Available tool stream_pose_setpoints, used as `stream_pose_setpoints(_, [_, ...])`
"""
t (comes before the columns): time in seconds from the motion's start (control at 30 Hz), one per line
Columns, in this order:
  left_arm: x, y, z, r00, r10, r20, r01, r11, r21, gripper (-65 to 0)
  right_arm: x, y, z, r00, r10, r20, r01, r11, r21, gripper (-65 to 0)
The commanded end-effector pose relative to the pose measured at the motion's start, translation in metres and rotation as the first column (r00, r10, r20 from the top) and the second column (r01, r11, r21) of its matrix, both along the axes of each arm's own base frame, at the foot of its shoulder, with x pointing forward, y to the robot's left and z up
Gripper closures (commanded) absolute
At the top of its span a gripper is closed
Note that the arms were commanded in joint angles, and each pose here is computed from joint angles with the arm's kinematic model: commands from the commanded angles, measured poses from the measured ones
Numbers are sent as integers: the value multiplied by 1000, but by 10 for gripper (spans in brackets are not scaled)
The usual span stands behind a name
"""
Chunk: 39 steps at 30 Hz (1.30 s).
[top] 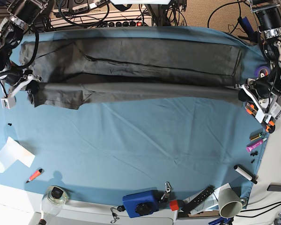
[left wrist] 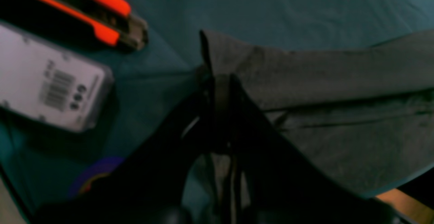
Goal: Fold the T-shirt properly
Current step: 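Lift the shirt side with both grippers and fold it over the body, then lay the folded strip flat and hold its ends with both grippers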
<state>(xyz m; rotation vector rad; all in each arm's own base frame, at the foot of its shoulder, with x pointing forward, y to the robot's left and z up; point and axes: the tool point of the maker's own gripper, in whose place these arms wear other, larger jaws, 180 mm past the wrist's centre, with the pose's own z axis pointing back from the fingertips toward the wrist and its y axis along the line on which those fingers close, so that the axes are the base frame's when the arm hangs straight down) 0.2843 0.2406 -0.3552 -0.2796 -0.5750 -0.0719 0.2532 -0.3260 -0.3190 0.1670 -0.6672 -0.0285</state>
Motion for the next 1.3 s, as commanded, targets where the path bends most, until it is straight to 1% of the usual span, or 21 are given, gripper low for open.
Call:
stream_pose_setpoints(0.0, [5,5,13,999,-9,41,7,1000,26,0,2,-9,14,999,-2,37,3,999,-35,0])
stream_pose_setpoints(0.1, [-4,2,13,999,-24,40,22,999,39,0,-11,-15,14,999,-21,26,22,998,-52,0])
stream_pose_setpoints(0.23, [-17,1,9,999,-36,22,35,998,58,0,-25,-23,20,998,-52,42,54,998,-43,0])
stream_pose_setpoints(0.37, [-27,-1,2,999,-40,0,40,997,59,0,-39,-32,18,997,-75,26,76,996,-56,0])
stream_pose_setpoints(0.53, [-42,-2,-8,998,-39,-42,42,998,55,0,-51,-32,10,997,-76,-12,75,995,-60,0])
stream_pose_setpoints(0.73, [-54,-2,-16,996,-41,-80,46,997,56,0,-57,-32,6,997,-76,-34,74,995,-63,0])
stream_pose_setpoints(0.9, [-55,-2,-17,996,-42,-84,46,997,56,0,-68,-33,-1,995,-79,-69,74,995,-71,0])
stream_pose_setpoints(1.13, [-58,2,-19,995,-38,-94,45,996,77,0,-69,-33,-1,995,-74,-71,69,995,-73,0])
stream_pose_setpoints(1.17, [-59,2,-20,995,-38,-95,45,996,76,-45,-69,-32,-1,996,-62,-70,56,995,-77,0])
stream_pose_setpoints(1.2, [-59,2,-20,995,-39,-94,46,996,77,-98,-69,-32,-1,997,-48,-69,42,996,-84,-13])
stream_pose_setpoints(1.27, [-59,2,-20,995,-40,-92,47,996,76,-194,-69,-31,-1,997,-36,-67,30,996,-89,-103])
